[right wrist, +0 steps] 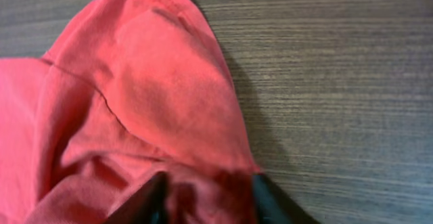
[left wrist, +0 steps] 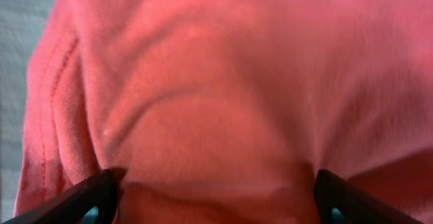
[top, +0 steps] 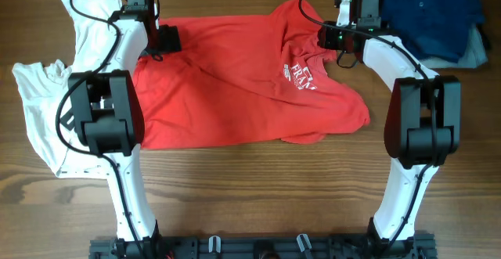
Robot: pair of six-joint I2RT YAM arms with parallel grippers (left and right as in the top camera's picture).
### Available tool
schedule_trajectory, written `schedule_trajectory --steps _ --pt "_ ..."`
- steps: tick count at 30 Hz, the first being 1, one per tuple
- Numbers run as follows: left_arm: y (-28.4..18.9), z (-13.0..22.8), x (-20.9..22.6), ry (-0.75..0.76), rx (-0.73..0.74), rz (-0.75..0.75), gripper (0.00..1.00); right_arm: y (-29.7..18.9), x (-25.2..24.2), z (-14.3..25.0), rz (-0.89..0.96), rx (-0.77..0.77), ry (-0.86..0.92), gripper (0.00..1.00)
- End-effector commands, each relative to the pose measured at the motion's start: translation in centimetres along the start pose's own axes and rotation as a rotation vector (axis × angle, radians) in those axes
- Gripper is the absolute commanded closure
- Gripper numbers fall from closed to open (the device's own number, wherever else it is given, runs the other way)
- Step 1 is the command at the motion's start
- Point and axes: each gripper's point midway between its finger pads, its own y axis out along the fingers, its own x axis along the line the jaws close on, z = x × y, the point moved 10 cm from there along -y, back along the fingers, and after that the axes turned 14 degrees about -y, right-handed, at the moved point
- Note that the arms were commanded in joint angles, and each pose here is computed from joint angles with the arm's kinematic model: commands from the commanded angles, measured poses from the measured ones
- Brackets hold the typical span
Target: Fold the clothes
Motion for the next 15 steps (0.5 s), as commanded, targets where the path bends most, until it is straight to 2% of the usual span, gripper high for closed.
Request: schedule_trajectory --steps 1,2,9,13,15 --pt "-0.7 1.4 -0.2 -0.022 0.085 0.032 0.08 1.5 0.1 0.9 -0.010 0.030 0.019 0.87" --pt "-0.8 1.6 -0.1 -0.021 0.098 0.029 0.08 1.5 0.2 0.9 -0.017 0.033 0.032 0.96" --pt "-3.0 1.7 0.0 -0.025 0.110 0.023 0.14 -0.2 1.0 -0.7 -0.101 -0.032 -0.009 0.96" --pt "-5.7 1.0 -0.2 -0.056 0.061 0.051 0.13 -2.9 2.5 -2.6 -0.194 -0.105 -0.077 0.96" --pt "-7.3 0.6 -0.3 -0.058 0.030 0.069 0.09 -4.2 3.8 -3.2 -0.225 -0.114 -0.104 0.96"
